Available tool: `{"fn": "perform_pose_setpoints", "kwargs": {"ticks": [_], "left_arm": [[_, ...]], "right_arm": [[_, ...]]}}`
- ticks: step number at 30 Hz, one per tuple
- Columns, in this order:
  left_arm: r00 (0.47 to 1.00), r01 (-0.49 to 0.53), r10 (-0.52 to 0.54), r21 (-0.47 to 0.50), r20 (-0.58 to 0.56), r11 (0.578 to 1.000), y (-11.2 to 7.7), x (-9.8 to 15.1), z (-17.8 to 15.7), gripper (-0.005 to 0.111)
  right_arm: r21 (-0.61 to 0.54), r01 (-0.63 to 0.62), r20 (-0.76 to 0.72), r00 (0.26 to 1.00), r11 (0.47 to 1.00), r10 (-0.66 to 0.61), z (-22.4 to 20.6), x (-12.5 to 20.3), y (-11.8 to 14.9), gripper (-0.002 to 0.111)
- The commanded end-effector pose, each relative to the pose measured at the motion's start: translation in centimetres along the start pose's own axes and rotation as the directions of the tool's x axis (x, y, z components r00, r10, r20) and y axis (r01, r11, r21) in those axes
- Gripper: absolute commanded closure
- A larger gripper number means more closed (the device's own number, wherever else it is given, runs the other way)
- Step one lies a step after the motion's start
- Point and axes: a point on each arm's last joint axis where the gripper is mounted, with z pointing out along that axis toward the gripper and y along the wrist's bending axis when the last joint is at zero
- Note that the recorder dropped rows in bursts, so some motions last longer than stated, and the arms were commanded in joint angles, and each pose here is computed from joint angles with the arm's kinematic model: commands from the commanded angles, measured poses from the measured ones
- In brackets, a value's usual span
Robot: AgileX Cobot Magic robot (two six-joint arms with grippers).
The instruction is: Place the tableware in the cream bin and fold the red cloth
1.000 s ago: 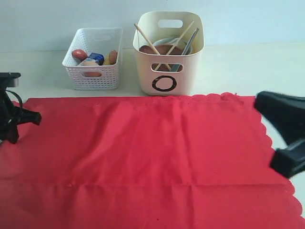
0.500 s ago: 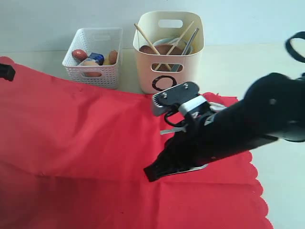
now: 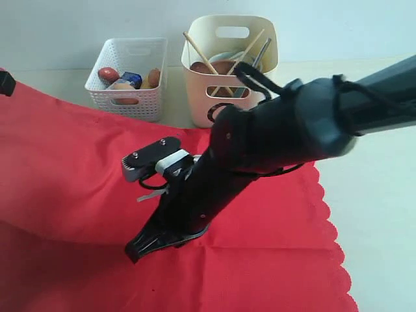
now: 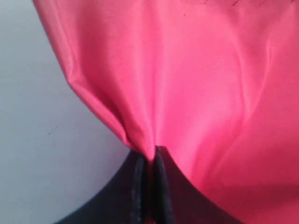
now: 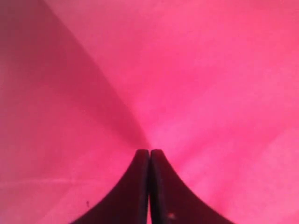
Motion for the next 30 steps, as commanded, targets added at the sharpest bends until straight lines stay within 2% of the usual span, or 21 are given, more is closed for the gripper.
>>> {"fn": "perform_pose_setpoints", "kwargs": {"ticks": [1, 8, 13, 18, 21, 24, 27, 30], "left_arm": [[0.998, -0.065, 0.065, 0.027, 0.018, 0.997, -2.1, 0.1, -0.8, 0.107], [0.99, -0.141, 0.14, 0.048, 0.022, 0.989, -4.3, 0.5, -1.0, 0.107], [0.984, -0.18, 0.178, 0.059, 0.028, 0.982, -5.4, 0.7, -1.2, 0.107], [0.973, -0.23, 0.229, 0.075, 0.032, 0.97, -7.1, 1.1, -1.3, 0.107], [0.963, -0.268, 0.265, 0.085, 0.044, 0.96, -8.2, 1.3, -1.7, 0.107], [0.954, -0.3, 0.297, 0.094, 0.051, 0.949, -9.2, 1.5, -2.0, 0.107], [0.949, -0.315, 0.311, 0.099, 0.052, 0.944, -9.9, 1.9, -2.1, 0.107], [0.942, -0.334, 0.33, 0.106, 0.055, 0.937, -10.6, 2.1, -2.2, 0.107]], "right_arm": [[0.006, -0.015, -0.106, 0.994, 1.0, 0.016, 2.1, -0.5, -0.5, 0.108], [-0.01, 0.012, -0.16, 0.987, 1.0, -0.013, 1.8, -1.1, -0.1, 0.108], [0.032, 0.084, -0.077, 0.994, 0.996, -0.082, -3.1, -2.4, 0.9, 0.108], [0.27, 0.08, -0.036, 0.997, 0.96, -0.073, -8.6, -2.6, -0.1, 0.108], [0.452, 0.058, -0.046, 0.998, 0.89, -0.041, -11.0, -2.2, -1.2, 0.108], [0.578, 0.028, -0.035, 0.999, 0.815, -0.009, -11.8, -0.9, -2.5, 0.108], [0.626, -0.027, -0.041, 0.997, 0.78, 0.067, -11.1, 0.9, -4.5, 0.108], [0.595, -0.086, -0.026, 0.992, 0.799, 0.126, -10.0, 2.8, -6.5, 0.108]]}}
